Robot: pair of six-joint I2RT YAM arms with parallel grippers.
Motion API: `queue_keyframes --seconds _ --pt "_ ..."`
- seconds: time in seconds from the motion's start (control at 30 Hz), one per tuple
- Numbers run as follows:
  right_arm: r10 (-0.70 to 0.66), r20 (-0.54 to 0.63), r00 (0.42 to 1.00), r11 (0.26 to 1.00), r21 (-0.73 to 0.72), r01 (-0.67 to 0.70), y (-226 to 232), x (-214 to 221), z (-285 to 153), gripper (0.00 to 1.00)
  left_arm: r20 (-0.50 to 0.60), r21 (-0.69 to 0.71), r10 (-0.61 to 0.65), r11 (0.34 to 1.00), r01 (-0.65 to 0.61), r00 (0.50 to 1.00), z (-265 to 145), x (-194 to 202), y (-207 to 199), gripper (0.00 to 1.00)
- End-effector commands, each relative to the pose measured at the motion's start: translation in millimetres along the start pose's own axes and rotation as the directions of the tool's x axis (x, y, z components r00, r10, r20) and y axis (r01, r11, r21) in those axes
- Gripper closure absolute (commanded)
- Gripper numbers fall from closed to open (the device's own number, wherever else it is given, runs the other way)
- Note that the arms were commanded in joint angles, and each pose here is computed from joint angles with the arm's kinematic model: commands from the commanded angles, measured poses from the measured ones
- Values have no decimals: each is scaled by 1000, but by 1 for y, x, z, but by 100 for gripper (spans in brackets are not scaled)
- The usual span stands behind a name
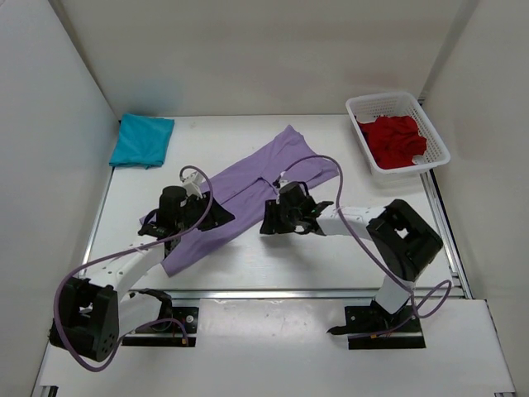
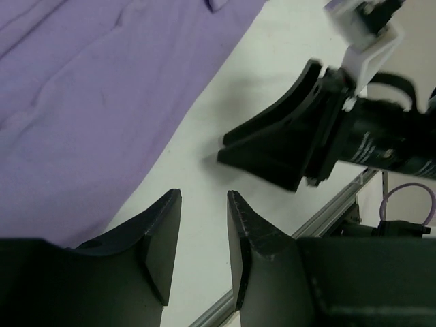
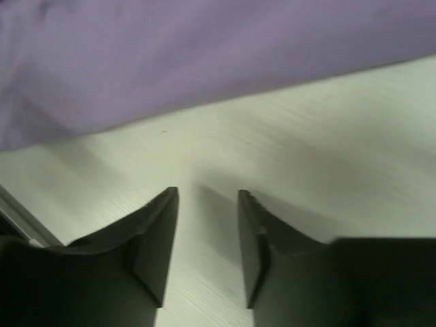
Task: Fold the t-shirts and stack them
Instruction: Rotate the tshirt 90 degrees
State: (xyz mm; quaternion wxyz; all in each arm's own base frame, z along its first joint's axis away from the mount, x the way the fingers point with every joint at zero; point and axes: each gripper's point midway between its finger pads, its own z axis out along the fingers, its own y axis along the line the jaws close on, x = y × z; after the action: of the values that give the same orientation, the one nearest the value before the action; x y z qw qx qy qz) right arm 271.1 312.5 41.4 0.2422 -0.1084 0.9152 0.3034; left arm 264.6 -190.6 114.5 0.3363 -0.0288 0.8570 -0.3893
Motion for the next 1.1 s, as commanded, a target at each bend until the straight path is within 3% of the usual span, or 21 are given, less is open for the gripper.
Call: queue_keyframes --seconds 0.0,0.13,0.33,0.43,0.5,0.53,0.6,0.73,0.77,0.8,0.83,0.9,0.97,1.07 --pt "28 176 984 988 -157 0 61 -40 1 59 35 33 19 999 -20 999 -9 -18 -9 56" --pt "108 112 988 984 -155 -90 75 -2 32 52 51 30 14 999 -15 999 -11 -25 -7 56" --pt "163 20 986 980 -119 -160 74 13 76 54 58 25 6 1000 -8 998 -12 -30 -4 56" --pt "182 39 983 979 -100 -177 62 7 77 68 59 18 2 1000 -3 998 -11 -28 -1 57" --pt "209 36 977 975 -90 -205 47 -1 74 89 42 25 -1 1000 0 999 -9 -23 -2 56" --pt "201 34 979 977 -85 -198 41 1 70 94 36 30 4 1000 -5 999 -8 -21 -3 56" --pt "185 60 981 982 -51 -183 23 2 52 99 23 21 9 1000 -9 1000 -6 -18 -3 56" --pt "194 102 976 981 11 -196 -33 17 -18 100 6 13 22 1000 -23 1000 0 -9 -4 55" --pt "211 70 975 977 15 -212 -46 37 -26 100 -6 21 24 999 -24 1000 2 -4 -6 55" --pt "222 79 972 975 -2 -222 -53 33 -40 92 -15 23 22 1000 -22 1000 5 -1 -6 57" --pt "225 94 970 974 20 -227 -68 31 -49 76 -29 31 21 999 -20 999 7 3 -8 55" --pt "198 149 969 977 42 -207 -80 14 -70 59 -45 19 16 1000 -16 999 11 12 -5 56" --pt "212 262 942 969 68 -237 -104 -21 -89 55 -61 15 16 1000 -15 998 13 18 -3 56" --pt "200 327 924 964 104 -246 -132 -66 -96 53 -73 1 22 1000 -22 997 13 25 2 57"
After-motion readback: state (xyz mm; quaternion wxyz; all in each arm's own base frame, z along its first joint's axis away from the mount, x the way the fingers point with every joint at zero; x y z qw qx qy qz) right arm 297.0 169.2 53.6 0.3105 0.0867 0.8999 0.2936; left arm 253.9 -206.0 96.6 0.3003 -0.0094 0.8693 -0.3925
